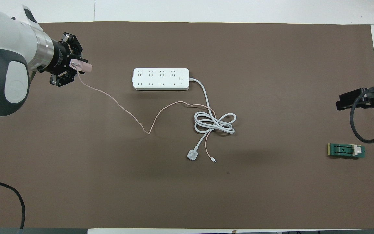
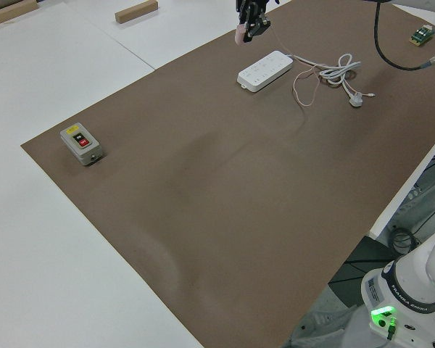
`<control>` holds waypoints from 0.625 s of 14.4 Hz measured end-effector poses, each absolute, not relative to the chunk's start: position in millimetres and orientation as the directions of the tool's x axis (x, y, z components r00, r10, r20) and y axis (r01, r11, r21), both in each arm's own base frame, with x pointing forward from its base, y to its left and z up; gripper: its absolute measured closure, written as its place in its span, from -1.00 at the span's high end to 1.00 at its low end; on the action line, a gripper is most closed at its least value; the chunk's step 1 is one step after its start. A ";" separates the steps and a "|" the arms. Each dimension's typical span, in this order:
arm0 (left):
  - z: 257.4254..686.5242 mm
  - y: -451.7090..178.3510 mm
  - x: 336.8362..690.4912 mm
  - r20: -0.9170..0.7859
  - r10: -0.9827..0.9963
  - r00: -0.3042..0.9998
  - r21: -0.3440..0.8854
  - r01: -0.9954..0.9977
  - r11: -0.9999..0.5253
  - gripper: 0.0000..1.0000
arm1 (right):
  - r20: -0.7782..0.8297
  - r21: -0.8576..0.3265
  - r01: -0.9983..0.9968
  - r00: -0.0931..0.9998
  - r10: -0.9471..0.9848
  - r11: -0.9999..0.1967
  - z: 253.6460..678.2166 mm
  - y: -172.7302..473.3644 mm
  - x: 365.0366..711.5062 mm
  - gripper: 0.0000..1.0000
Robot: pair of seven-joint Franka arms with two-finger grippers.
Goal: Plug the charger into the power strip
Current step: 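Bring the charger with the left gripper to the power strip's end socket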
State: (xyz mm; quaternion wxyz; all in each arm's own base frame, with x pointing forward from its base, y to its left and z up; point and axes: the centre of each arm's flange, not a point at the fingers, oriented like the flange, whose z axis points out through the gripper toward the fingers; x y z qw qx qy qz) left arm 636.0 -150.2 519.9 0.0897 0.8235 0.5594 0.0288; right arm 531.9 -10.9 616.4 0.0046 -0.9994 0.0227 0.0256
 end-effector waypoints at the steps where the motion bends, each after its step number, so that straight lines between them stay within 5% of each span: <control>1: 509.5 -155.4 642.9 -0.057 0.941 0.332 0.163 0.933 -0.320 -0.36 | -0.056 0.003 -0.038 0.998 -0.038 -0.999 614.6 -11.6 531.1 1.00; 9: 436.1 -225.3 699.4 0.024 0.995 0.093 0.045 0.995 -0.094 -0.36 | -0.056 0.010 -0.029 0.998 -0.029 -1.000 614.1 -12.1 531.1 1.00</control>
